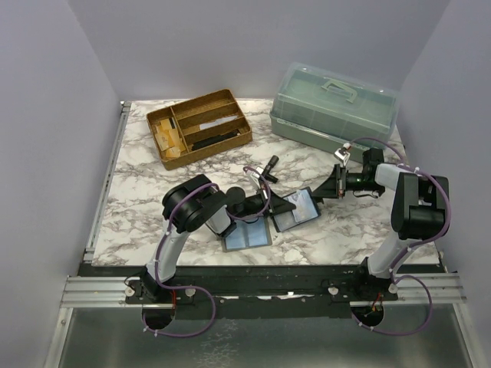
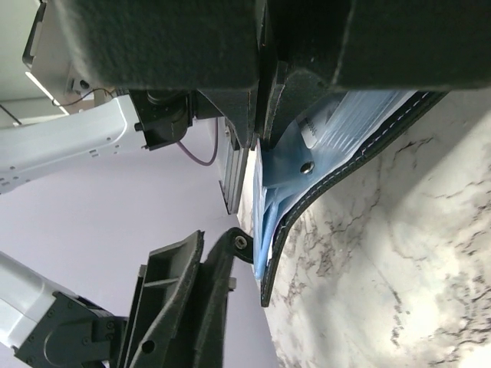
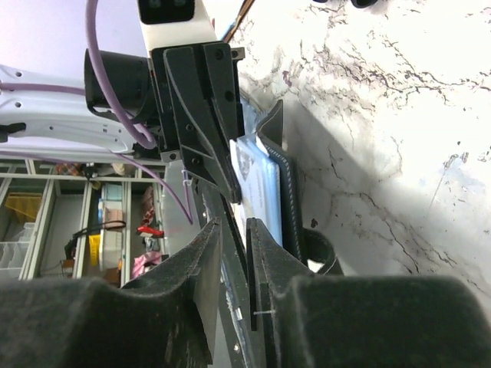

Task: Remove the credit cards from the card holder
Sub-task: Remove the credit card from the card holder.

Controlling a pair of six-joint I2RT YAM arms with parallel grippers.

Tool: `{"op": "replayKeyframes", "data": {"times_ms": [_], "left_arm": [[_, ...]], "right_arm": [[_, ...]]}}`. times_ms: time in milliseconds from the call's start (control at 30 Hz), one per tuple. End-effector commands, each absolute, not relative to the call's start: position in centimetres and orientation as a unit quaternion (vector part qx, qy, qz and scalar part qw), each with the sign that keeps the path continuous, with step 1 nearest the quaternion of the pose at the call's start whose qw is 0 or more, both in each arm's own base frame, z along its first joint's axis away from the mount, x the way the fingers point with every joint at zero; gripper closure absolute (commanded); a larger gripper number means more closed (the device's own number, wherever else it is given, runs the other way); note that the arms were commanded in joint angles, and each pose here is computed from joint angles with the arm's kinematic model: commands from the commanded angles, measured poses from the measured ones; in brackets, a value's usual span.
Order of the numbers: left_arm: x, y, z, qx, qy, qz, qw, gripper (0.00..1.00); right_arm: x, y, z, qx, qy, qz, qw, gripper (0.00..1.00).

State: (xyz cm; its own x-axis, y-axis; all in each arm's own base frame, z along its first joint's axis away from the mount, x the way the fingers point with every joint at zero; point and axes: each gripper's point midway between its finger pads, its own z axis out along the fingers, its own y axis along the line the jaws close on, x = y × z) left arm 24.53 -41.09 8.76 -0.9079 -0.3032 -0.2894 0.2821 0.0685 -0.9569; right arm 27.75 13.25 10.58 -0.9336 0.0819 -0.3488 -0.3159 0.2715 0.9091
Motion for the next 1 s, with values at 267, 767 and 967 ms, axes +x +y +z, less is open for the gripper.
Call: {"op": "replayKeyframes", "data": {"times_ms": [267,767,967], "left_arm": [[23.6,-42.1,14.7,0.083,0.617,-0.741,0.254,1.00],[23.6,-42.9,16.2,0.095,0.599,-0.755,0.250,1.00],[23.4,-42.5,15.4,0.096,0.607,-0.750,0.244,1.00]], "right_arm": [[28.1,13.5,10.8,-0.087,0.785,0.589,0.169,0.64],[27.2,14.8,11.8,-0.118,0.769,0.606,0.165,0.60],[27.2,15.0,12.9,-0.119,0.751,0.627,0.171,0.99]]}}
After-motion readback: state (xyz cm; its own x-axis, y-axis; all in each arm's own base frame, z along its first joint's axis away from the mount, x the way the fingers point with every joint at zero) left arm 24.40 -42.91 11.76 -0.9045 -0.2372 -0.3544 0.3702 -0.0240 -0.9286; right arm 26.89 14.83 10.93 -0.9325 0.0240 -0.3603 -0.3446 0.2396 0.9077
